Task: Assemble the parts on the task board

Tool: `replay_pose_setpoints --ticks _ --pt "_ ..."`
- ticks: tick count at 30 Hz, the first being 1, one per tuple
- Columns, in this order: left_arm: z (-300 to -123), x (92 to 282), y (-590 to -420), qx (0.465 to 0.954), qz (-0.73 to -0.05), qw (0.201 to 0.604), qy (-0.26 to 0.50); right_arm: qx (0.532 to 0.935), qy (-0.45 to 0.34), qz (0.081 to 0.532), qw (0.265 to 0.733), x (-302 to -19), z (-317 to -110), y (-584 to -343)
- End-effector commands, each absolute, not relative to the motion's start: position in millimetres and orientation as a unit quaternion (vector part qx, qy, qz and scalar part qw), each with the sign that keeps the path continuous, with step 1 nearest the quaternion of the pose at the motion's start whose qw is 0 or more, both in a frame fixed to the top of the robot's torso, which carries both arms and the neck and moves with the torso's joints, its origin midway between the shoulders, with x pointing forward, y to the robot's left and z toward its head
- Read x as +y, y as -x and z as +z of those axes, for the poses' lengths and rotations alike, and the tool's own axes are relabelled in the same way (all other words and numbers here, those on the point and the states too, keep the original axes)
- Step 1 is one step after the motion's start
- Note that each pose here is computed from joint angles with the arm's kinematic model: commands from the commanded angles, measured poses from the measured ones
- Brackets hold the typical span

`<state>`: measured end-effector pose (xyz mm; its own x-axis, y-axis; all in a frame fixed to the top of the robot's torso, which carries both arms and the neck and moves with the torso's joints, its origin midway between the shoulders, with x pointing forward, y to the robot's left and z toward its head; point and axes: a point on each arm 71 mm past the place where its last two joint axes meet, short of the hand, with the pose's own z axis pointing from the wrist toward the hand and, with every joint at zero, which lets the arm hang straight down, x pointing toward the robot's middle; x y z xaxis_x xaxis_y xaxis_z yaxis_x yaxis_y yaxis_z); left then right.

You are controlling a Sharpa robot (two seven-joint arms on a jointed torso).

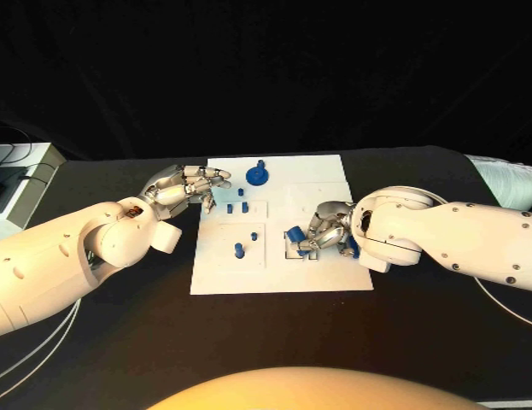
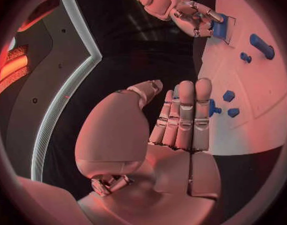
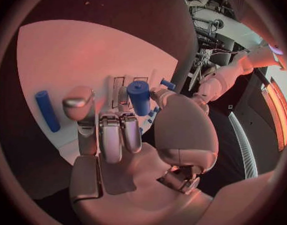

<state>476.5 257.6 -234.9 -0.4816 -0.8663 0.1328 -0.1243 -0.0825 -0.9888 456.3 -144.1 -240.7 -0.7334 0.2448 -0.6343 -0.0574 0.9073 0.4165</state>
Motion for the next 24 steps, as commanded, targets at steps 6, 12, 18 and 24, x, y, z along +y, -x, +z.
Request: replay_pose_setpoints --ticks 6,12,18,24 --pt "-234.1 255.7 -475.4 0.605 -0.619 0.293 0.406 0.907 -0.046 0.207 0.363 -142.5 -243.2 -454.6" --pt "-234.3 255.2 -475.4 0.606 -0.62 0.29 0.404 0.905 -0.048 0.21 0.366 -141.6 -242.7 -454.1" --pt "-234.6 254.9 -475.6 0.606 -0.621 0.289 0.404 0.904 -0.052 0.212 0.368 -141.4 -242.3 -454.1" --pt "-234.8 255.0 -475.6 0.607 -0.62 0.289 0.404 0.901 -0.053 0.212 0.374 -141.9 -241.7 -454.5"
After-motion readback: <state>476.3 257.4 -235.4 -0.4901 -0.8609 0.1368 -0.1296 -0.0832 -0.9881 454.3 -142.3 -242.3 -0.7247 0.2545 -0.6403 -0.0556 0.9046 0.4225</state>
